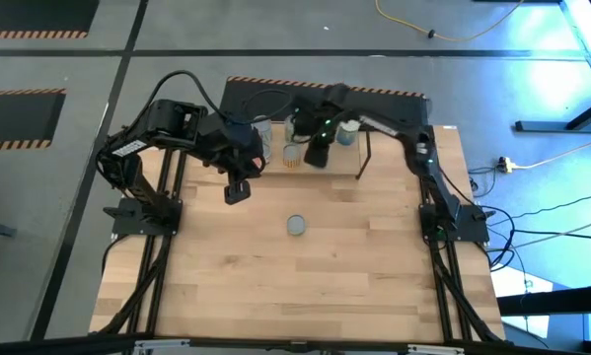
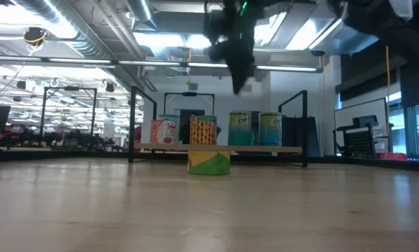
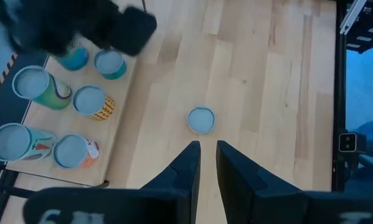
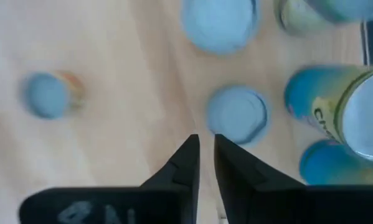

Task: Pick and place cans onto a shelf
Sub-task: Put the green can on the shelf aligned with the light blue can

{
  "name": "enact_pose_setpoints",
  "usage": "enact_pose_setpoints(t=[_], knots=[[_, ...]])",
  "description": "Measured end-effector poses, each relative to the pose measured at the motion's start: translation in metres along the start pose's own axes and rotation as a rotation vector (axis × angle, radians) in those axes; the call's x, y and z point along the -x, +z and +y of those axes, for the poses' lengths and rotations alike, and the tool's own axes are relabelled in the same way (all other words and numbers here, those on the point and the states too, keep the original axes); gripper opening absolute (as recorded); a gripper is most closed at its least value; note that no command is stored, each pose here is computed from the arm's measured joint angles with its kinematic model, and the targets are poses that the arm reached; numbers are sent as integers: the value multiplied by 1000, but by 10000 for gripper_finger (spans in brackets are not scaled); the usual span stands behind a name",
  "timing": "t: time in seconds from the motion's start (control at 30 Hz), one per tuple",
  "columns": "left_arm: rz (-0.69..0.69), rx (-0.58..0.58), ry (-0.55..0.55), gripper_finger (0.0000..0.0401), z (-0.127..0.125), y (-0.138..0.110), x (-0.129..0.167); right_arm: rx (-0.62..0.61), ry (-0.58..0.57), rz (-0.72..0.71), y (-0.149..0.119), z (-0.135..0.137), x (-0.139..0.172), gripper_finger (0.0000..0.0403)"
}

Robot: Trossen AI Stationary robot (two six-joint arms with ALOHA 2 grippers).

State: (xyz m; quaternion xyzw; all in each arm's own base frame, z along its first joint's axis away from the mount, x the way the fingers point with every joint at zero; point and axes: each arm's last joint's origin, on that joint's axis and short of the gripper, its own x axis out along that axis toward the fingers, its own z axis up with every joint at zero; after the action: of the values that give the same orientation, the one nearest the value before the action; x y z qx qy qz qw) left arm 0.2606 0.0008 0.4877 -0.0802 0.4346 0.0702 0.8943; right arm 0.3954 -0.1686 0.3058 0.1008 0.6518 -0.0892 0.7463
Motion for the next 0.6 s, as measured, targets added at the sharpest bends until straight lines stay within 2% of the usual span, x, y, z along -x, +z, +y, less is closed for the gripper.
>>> enact_pose_setpoints(t=[0.13,0.3,0.43,0.6], knots=[[0,45,0,44,0,0,0,16,85,-128,-23,9,49,50],[0,53,0,44,0,0,0,53,74,-270,-59,26,111,50],[7,95,-5,44,-1,1,-3,107,68,-410,-99,45,160,49],[86,82,-107,44,-11,-2,-16,182,72,-566,-152,66,208,49]])
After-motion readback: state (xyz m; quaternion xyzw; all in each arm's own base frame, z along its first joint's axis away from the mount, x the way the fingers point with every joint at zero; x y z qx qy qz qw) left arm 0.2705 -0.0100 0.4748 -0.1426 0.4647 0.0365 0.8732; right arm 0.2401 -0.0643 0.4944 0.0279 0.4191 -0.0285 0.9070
